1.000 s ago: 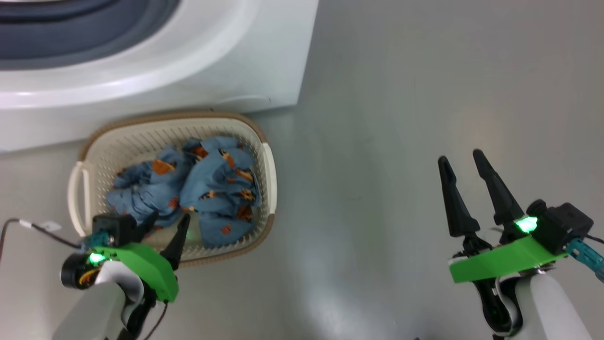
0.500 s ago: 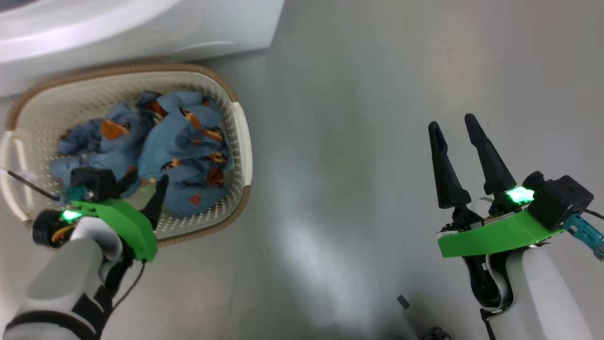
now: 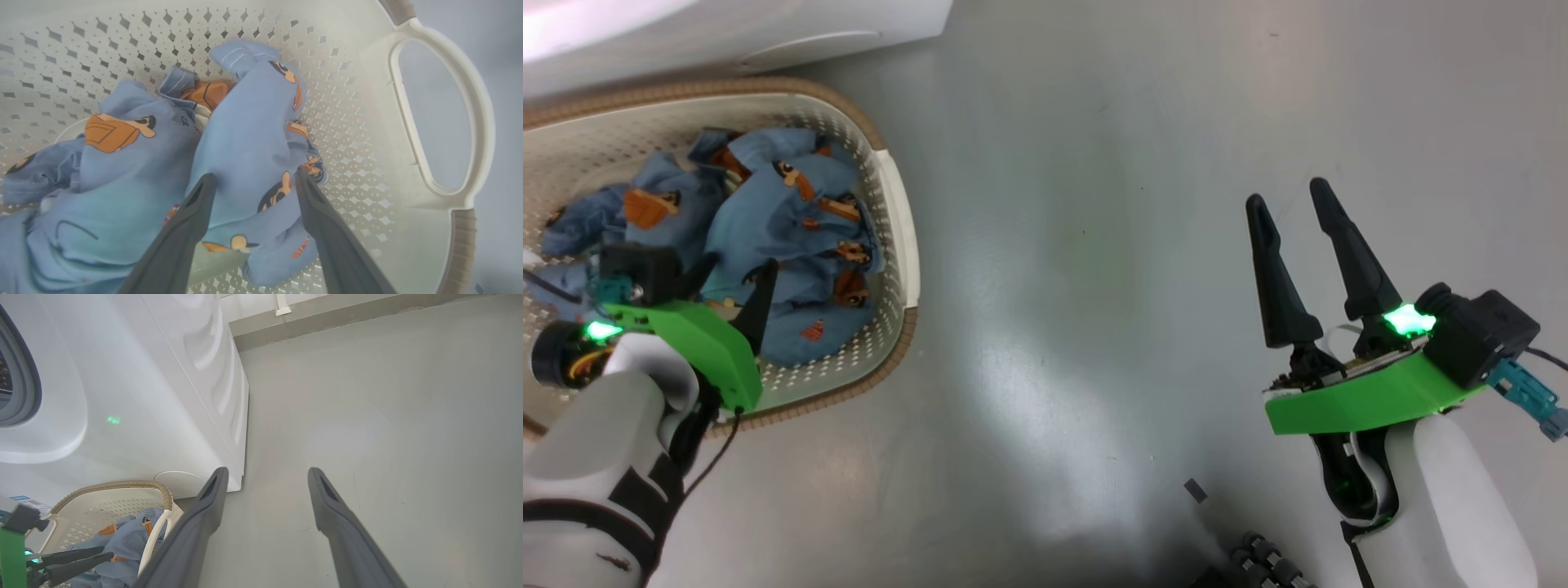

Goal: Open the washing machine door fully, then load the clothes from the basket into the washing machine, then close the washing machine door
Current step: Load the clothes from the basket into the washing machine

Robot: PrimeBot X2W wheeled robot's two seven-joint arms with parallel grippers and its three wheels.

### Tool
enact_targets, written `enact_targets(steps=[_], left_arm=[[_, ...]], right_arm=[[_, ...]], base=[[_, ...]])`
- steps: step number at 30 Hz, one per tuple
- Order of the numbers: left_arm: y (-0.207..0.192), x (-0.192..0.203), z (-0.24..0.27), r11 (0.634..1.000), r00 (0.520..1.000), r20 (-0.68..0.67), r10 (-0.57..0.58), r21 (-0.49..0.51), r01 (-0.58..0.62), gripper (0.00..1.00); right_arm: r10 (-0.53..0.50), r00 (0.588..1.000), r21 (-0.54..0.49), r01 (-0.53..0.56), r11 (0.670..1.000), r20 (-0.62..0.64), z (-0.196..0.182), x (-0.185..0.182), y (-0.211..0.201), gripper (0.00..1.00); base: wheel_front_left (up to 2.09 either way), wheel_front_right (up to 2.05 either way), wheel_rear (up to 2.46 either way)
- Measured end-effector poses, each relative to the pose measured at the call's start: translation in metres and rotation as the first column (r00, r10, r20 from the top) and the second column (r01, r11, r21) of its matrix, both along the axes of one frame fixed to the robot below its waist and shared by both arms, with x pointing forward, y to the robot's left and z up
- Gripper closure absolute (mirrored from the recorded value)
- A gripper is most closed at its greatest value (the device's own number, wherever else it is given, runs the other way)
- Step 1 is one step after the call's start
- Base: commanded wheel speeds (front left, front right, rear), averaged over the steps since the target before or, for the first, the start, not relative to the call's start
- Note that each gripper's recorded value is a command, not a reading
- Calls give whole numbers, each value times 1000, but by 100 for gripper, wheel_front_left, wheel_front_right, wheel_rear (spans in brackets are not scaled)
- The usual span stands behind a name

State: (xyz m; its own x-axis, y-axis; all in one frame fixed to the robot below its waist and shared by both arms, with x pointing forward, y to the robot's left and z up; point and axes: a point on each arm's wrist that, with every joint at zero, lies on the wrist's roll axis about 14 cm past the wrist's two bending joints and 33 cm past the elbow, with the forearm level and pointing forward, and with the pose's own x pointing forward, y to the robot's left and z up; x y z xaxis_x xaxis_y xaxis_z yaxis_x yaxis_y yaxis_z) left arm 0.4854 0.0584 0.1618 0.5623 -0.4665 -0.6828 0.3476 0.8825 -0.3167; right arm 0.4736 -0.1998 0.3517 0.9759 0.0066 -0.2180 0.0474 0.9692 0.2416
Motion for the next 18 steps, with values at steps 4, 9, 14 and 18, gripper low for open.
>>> enact_targets(steps=[4,9,14,18], left_arm=[[-3,2,-4,1000,1000,-3,-12,1,12,0],[-11,-6,-10,999,999,-27,-38,-5,37,2],[-14,-10,-11,999,998,-46,-37,-17,36,100],[-14,-3,-6,999,999,-38,-10,-31,8,100]], right_arm=[[5,1000,-3,-5,1000,6,1,2,1,0],[6,1000,-4,-6,1000,1,1,0,1,0],[1,1000,-8,-1,1000,5,3,0,-1,0],[-1,1000,-8,1,1000,14,6,1,-1,0]], base=[[0,0,0],[0,0,0],[0,0,0],[0,0,0]])
